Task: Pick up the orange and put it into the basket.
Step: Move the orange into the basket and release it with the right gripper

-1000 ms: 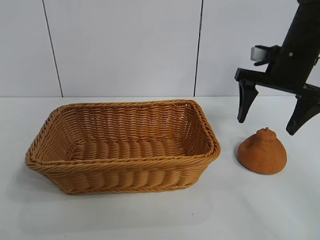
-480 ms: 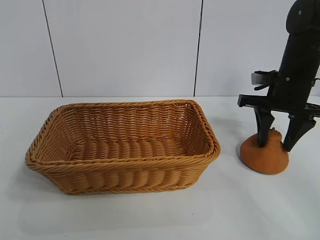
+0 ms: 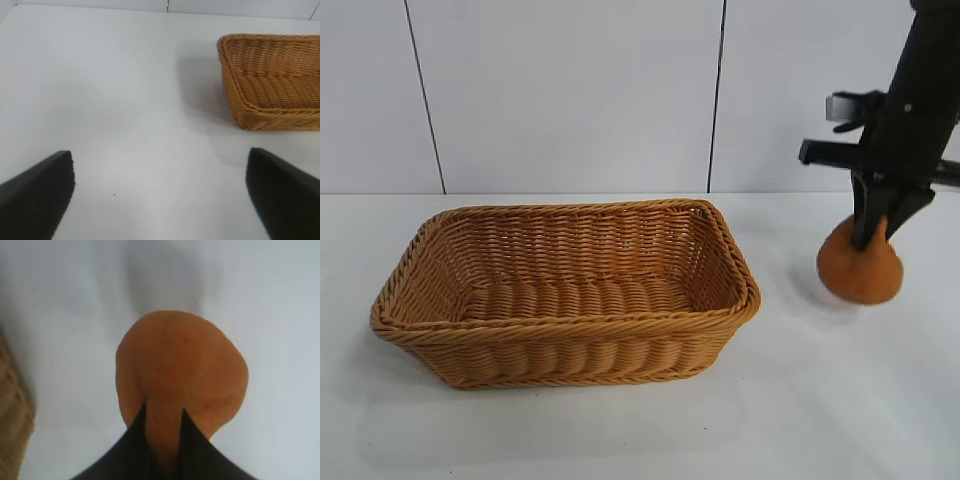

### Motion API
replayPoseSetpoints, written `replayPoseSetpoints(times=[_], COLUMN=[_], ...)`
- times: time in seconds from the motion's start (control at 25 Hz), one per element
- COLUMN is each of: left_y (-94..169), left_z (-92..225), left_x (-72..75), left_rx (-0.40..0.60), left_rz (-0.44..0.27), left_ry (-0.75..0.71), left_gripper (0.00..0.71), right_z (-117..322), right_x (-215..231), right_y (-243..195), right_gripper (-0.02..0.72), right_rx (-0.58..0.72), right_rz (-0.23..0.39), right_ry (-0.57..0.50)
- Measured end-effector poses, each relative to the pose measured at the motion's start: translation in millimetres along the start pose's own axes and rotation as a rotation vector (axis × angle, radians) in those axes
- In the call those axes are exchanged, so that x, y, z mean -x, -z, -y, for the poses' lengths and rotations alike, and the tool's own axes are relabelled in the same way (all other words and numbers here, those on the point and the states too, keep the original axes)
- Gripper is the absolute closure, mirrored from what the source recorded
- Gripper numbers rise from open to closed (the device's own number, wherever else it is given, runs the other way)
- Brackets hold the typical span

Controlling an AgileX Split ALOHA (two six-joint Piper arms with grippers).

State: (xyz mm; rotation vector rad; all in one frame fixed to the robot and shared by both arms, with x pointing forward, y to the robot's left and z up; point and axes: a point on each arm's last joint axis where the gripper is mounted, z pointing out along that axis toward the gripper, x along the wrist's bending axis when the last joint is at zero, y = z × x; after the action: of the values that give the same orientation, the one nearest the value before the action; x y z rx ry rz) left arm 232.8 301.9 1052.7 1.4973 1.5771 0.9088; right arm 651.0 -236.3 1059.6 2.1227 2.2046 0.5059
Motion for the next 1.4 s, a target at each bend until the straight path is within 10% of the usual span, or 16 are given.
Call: replayPoseSetpoints(times=[0.76,1.4], left_y=[0.0,0.0], left_z=[0.0,0.0], left_x=[0.0,-0.1], left_rx=[0.0,0.0], left_rz=[0.0,-0.001], left_ry=[-0.001,-0.001], left_gripper=[0.047,0.047], right_z=[59.9,74.6], right_x=[-195.3,-217.7], right_y=[-19.3,-148.6], right_gripper=[0.673,0.673], right_rx=[0.031,-0.088], right_rz=[-0.187,-0.147], right_ry=[0.366,0.372])
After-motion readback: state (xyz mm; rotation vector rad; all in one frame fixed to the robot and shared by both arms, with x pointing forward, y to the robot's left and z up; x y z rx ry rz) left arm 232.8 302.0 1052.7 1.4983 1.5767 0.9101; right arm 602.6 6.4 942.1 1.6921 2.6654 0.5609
